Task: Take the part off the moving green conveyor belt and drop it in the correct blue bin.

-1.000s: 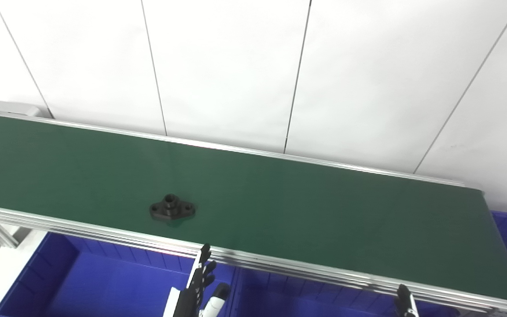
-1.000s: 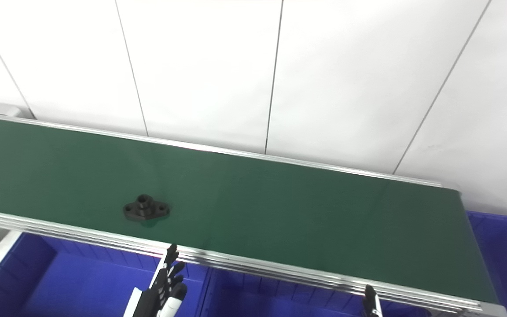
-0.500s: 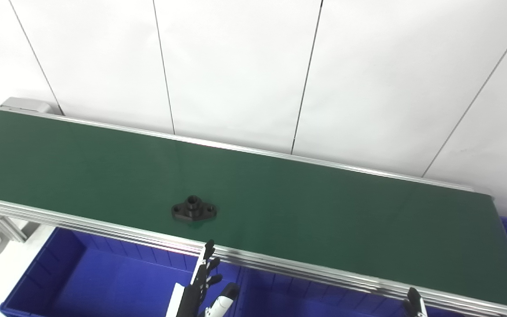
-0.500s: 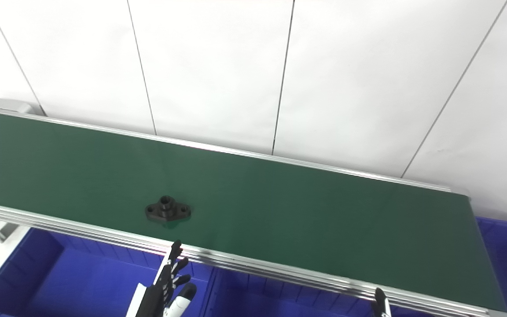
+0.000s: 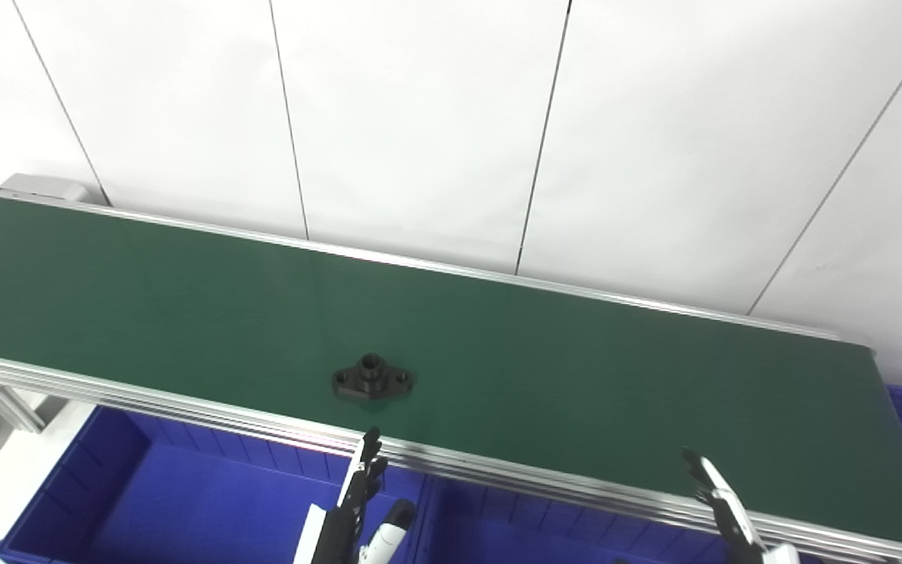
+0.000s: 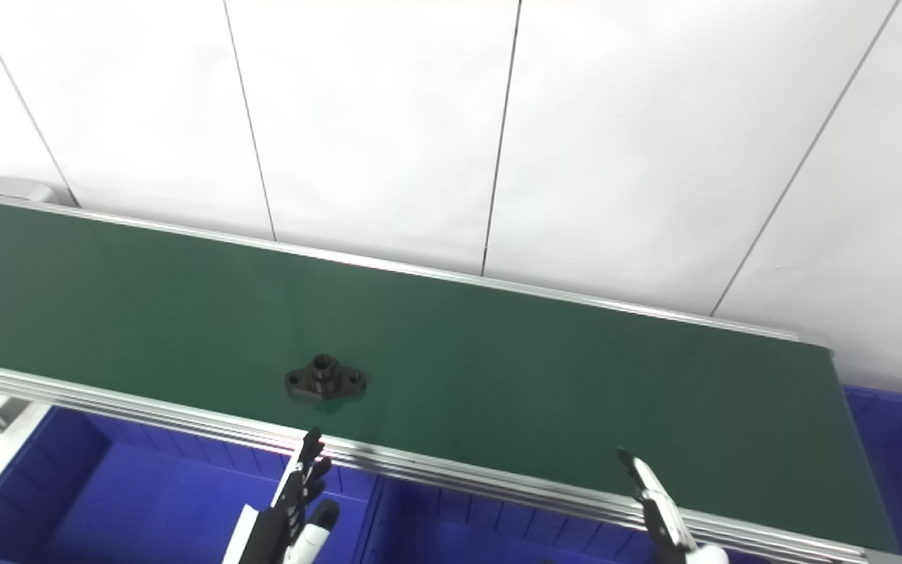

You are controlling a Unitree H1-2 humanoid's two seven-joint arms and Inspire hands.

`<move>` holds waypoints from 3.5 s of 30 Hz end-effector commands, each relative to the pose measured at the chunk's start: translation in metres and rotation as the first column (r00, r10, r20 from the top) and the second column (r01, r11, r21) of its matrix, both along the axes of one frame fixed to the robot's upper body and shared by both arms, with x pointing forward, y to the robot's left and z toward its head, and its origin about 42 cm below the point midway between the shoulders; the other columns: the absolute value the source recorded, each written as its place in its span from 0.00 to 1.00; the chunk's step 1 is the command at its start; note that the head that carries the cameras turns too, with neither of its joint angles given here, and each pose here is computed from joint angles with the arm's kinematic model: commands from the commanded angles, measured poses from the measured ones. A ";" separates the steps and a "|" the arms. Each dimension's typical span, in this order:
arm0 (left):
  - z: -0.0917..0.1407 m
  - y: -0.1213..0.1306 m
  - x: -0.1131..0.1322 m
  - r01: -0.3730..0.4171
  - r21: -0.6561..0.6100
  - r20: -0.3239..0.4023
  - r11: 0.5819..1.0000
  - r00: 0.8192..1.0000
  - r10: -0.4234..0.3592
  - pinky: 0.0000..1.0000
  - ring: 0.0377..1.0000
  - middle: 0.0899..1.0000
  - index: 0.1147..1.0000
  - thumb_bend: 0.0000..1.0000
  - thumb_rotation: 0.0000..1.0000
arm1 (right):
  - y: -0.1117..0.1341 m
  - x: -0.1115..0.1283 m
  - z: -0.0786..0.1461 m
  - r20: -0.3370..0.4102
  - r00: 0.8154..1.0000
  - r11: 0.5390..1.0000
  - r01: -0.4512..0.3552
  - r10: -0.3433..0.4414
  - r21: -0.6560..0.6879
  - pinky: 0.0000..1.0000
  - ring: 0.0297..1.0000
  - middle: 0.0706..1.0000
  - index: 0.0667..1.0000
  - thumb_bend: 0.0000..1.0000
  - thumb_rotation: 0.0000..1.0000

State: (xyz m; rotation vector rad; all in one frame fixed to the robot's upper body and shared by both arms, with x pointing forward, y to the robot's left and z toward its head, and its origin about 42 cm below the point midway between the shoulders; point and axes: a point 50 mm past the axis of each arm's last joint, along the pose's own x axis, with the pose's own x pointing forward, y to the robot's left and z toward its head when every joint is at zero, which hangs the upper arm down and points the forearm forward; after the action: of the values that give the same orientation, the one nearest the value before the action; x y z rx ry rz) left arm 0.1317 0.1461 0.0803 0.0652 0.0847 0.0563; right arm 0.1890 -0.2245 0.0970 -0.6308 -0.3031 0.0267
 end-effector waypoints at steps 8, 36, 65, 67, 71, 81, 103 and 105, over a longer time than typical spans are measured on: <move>0.016 -0.015 0.009 0.028 -0.044 0.060 0.999 0.998 -0.026 0.99 0.98 1.00 1.00 0.69 0.97 | 0.020 0.043 0.034 0.041 0.999 0.995 0.001 0.003 -0.097 0.60 0.73 0.81 0.81 0.96 0.37; 0.024 -0.032 0.006 0.021 -0.094 0.056 0.995 0.998 -0.016 1.00 0.97 1.00 1.00 0.71 0.95 | 0.102 0.184 0.076 -0.073 0.992 0.897 -0.124 0.103 -0.425 0.65 0.74 0.79 0.80 1.00 0.43; 0.036 -0.034 -0.002 0.022 -0.118 0.077 0.993 0.997 -0.013 0.99 0.96 1.00 1.00 0.68 0.95 | 0.124 0.198 0.020 -0.230 0.967 0.755 -0.228 0.105 -0.614 0.46 0.54 0.61 0.63 0.92 0.35; 0.037 -0.033 -0.003 0.023 -0.125 0.076 0.992 0.997 -0.013 1.00 0.96 1.00 1.00 0.68 0.95 | 0.118 0.198 0.009 -0.247 0.963 0.724 -0.243 0.104 -0.645 0.30 0.36 0.43 0.49 0.66 0.20; 0.039 -0.033 -0.004 0.019 -0.132 0.076 0.991 0.997 -0.009 1.00 0.97 1.00 1.00 0.68 0.95 | 0.105 0.195 -0.006 -0.273 0.959 0.700 -0.244 0.073 -0.671 0.22 0.27 0.34 0.45 0.53 0.14; 0.042 -0.029 -0.005 0.014 -0.128 0.067 0.992 0.998 -0.005 0.98 0.96 0.99 1.00 0.70 0.95 | 0.086 0.193 -0.024 -0.305 0.952 0.698 -0.229 0.016 -0.679 0.18 0.22 0.28 0.44 0.52 0.13; 0.040 -0.023 -0.006 0.024 -0.115 0.064 0.993 0.998 -0.017 0.96 0.94 0.98 1.00 0.70 0.96 | 0.071 0.177 -0.038 -0.143 0.987 0.650 -0.159 0.078 -0.743 0.26 0.30 0.35 0.48 0.52 0.03; 0.040 -0.023 -0.006 0.025 -0.114 0.063 0.993 0.998 -0.018 0.96 0.94 0.98 1.00 0.71 0.96 | 0.070 0.176 -0.038 -0.095 0.989 0.623 -0.143 0.110 -0.769 0.25 0.29 0.42 0.45 0.53 0.00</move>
State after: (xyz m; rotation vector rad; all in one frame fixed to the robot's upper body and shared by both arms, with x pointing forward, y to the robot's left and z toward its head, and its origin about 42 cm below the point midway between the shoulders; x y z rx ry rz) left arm 0.1227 0.1457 0.1053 0.0311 0.0698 0.0536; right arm 0.3781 -0.1546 0.0832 -1.4314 -0.3190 0.2311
